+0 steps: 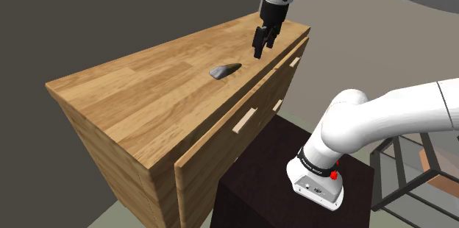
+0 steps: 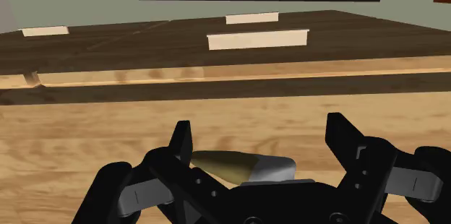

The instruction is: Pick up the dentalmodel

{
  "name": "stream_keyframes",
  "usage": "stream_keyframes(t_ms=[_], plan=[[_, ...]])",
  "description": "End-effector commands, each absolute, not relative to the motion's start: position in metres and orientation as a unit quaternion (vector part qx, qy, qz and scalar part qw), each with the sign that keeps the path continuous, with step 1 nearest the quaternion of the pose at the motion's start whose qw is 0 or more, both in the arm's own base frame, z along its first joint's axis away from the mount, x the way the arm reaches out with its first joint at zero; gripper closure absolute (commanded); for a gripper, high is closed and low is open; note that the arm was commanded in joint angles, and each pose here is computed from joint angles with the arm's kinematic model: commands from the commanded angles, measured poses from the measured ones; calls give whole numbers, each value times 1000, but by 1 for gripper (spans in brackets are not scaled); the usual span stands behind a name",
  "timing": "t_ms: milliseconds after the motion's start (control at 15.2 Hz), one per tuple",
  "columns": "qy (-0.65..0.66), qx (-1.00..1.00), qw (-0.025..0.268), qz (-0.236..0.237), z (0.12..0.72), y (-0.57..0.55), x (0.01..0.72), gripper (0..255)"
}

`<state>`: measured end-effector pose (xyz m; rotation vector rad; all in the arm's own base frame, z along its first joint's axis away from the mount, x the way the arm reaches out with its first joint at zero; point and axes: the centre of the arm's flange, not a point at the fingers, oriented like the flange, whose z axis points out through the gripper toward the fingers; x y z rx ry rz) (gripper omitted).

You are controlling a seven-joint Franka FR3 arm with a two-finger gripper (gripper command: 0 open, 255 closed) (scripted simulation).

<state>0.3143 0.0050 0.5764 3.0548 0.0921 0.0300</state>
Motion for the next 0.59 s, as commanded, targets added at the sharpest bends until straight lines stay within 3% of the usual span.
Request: stream_keyframes(t_ms=[0,528], plan=[[30,999,43,10,576,5,314,0],[365,931,18,9,520,-30,397,0]])
